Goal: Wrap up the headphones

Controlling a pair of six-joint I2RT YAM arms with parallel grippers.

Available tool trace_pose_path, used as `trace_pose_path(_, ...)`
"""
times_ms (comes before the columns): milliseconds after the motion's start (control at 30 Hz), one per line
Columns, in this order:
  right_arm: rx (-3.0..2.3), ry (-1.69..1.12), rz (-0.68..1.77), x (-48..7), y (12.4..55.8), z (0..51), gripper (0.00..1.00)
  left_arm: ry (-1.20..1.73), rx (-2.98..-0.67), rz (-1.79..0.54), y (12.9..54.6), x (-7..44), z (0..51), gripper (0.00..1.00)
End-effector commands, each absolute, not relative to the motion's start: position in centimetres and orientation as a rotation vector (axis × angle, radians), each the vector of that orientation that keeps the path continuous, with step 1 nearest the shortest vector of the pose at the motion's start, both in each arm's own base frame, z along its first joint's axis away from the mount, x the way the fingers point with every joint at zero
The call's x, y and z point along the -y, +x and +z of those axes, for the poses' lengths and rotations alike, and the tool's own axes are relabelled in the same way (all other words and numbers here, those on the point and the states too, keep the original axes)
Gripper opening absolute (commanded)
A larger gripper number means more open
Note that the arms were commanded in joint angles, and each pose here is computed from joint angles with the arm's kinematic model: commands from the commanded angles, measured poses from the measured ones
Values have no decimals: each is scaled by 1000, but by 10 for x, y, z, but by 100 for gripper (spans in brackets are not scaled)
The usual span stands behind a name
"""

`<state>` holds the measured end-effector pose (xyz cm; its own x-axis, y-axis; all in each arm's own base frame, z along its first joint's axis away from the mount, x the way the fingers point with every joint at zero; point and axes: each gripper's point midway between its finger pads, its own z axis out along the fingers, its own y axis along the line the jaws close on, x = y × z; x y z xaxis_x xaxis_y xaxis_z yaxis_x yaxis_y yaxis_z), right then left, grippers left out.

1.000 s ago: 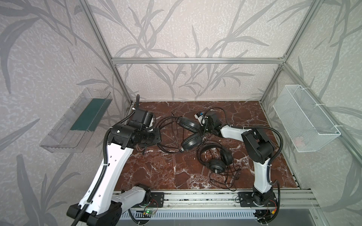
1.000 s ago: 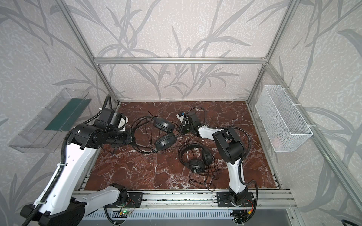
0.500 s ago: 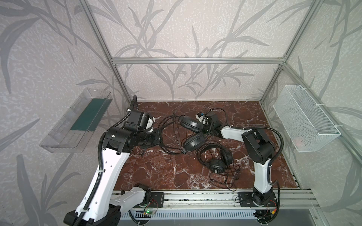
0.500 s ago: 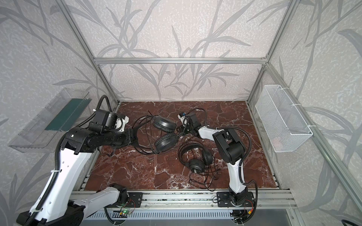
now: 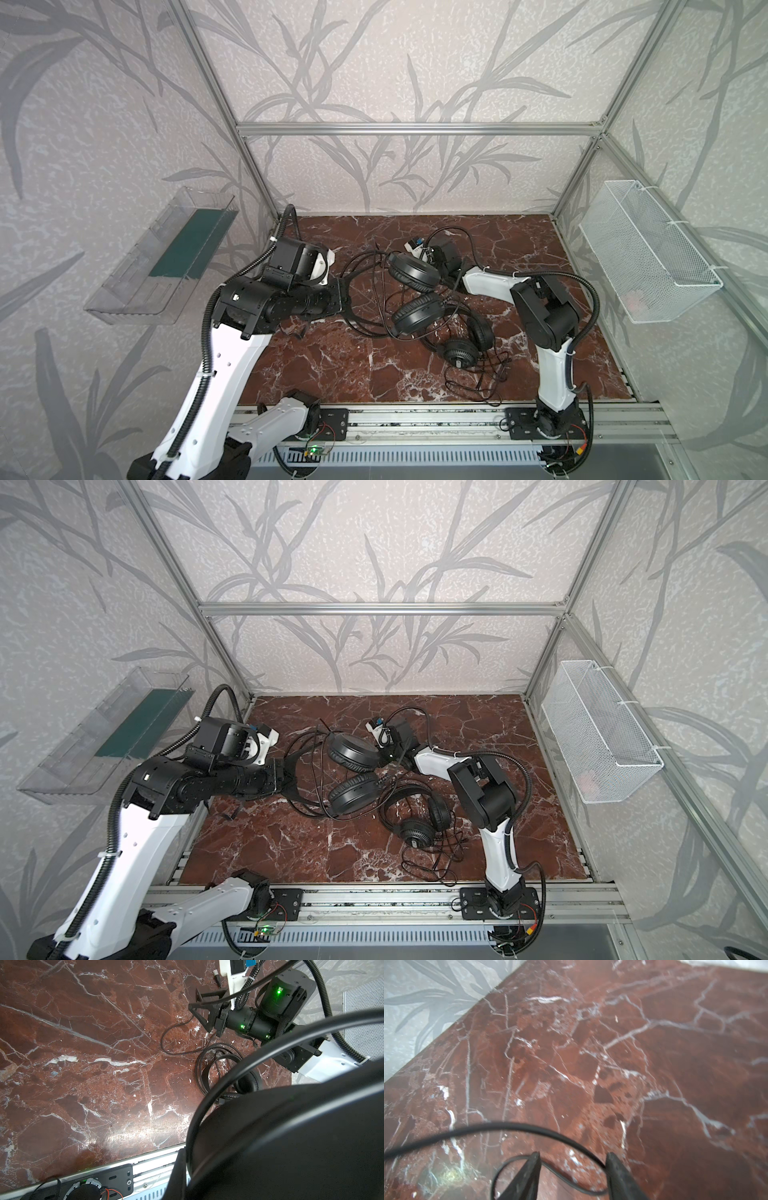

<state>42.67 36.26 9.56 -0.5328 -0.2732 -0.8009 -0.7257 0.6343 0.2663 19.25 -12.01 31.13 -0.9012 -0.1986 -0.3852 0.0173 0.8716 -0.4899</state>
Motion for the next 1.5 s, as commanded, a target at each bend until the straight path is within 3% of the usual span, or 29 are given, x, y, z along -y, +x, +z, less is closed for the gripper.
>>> trace_pose_path(0, -2080, -763, 710, -363, 443, 96, 53, -73, -2548, -781, 189, 131, 327, 0)
trace_pose_path(433, -2139, -841, 766, -376, 445, 84, 52, -59, -2530, -787, 187, 131, 333, 0)
trace_pose_path(567, -2143, -832, 773, -375, 444, 82, 45, -60, -2528, -781, 188, 130, 332, 0)
trace_pose_path(767, -2157, -837, 750, -371, 442, 84, 12, -63, -2526, -770, 191, 130, 334, 0)
trace_pose_path(900, -2139, -806, 751, -363, 433, 93, 0, -74, -2530, -715, 195, 124, 333, 0)
trace_pose_path(1067, -2108, -792, 785, -364, 394, 104, 0, -137, -2551, -593, 212, 112, 328, 0)
trace_pose_path(1467, -2018, -928, 723, -383, 273, 103, 0, -341, -2519, -583, 260, 93, 322, 0)
